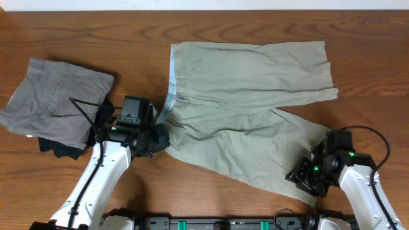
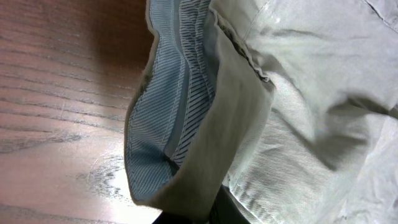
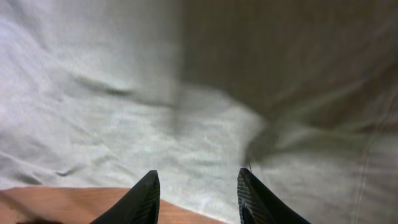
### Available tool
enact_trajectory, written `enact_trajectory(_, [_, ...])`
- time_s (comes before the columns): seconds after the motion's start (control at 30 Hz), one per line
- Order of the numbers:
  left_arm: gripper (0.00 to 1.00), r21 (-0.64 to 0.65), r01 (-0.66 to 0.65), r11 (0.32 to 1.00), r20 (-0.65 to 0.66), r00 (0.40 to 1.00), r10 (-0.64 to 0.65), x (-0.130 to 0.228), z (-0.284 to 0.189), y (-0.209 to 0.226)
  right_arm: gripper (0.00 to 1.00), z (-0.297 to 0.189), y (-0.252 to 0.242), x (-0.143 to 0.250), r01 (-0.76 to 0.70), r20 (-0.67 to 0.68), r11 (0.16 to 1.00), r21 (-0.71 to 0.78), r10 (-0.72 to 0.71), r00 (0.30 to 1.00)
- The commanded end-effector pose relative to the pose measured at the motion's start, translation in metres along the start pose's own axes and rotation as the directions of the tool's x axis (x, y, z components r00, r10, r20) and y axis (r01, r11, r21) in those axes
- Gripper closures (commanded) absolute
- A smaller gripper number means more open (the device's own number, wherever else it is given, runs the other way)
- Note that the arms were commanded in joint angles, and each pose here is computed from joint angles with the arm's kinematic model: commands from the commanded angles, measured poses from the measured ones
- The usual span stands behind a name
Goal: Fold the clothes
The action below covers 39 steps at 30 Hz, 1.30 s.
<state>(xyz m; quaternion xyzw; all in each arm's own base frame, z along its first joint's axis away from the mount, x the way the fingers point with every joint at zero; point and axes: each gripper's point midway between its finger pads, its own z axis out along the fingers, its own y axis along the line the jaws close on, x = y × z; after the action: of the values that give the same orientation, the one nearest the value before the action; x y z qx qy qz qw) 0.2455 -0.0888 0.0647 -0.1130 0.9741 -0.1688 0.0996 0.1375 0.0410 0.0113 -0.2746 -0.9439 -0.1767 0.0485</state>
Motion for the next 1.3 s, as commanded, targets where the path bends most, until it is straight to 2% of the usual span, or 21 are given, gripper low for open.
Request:
enact_trajectory(0.0, [0.93, 0.006, 0.002, 1.000, -0.010, 1.000, -0.002, 0.002, 0.002, -0.001, 0.61, -0.004, 0.001, -0.003, -0.034, 0.015, 0.999, 0.010, 0.034, 0.999])
enact_trajectory(0.1, [0.93, 0.006, 0.002, 1.000, -0.010, 1.000, -0.002, 0.002, 0.002, -0.001, 0.59, -0.004, -0.004, -0.014, -0.145, 0.074, 0.989, 0.039, 0.142, 0.987])
enact_trajectory(0.23, [0.92, 0.007, 0.002, 1.000, -0.011, 1.000, -0.002, 0.002, 0.002, -0.001, 0.57, -0.005, -0.005, -0.028, -0.132, 0.133, 0.990, 0.046, 0.125, 0.983])
enact_trajectory(0.53, [0.93, 0.026, -0.083, 0.996, -0.030, 0.996, 0.084, 0.009, 0.014, -0.021, 0.57, 0.008, -0.007, -0.040, -0.137, 0.123, 0.989, 0.058, 0.129, 0.984])
enact_trajectory(0.7, [0.93, 0.005, -0.094, 0.996, -0.031, 0.995, 0.094, 0.004, 0.027, -0.020, 0.56, 0.017, -0.008, -0.064, -0.130, 0.179, 0.989, 0.073, 0.115, 0.977])
enact_trajectory(0.83, [0.94, -0.003, -0.096, 0.995, -0.023, 0.995, 0.096, -0.003, 0.039, -0.019, 0.52, 0.024, -0.011, -0.084, -0.132, 0.230, 0.988, 0.084, 0.110, 0.967])
enact_trajectory(1.1, [0.93, 0.056, -0.132, 0.990, 0.102, 0.987, 0.126, -0.036, 0.048, -0.037, 0.50, 0.018, -0.006, -0.138, -0.103, 0.322, 0.993, 0.057, 0.079, 0.943])
enact_trajectory(1.27, [0.94, 0.096, -0.163, 0.982, 0.197, 0.970, 0.142, -0.058, 0.043, -0.051, 0.51, -0.015, 0.009, -0.151, -0.033, 0.285, 0.995, 0.097, 0.004, 0.958])
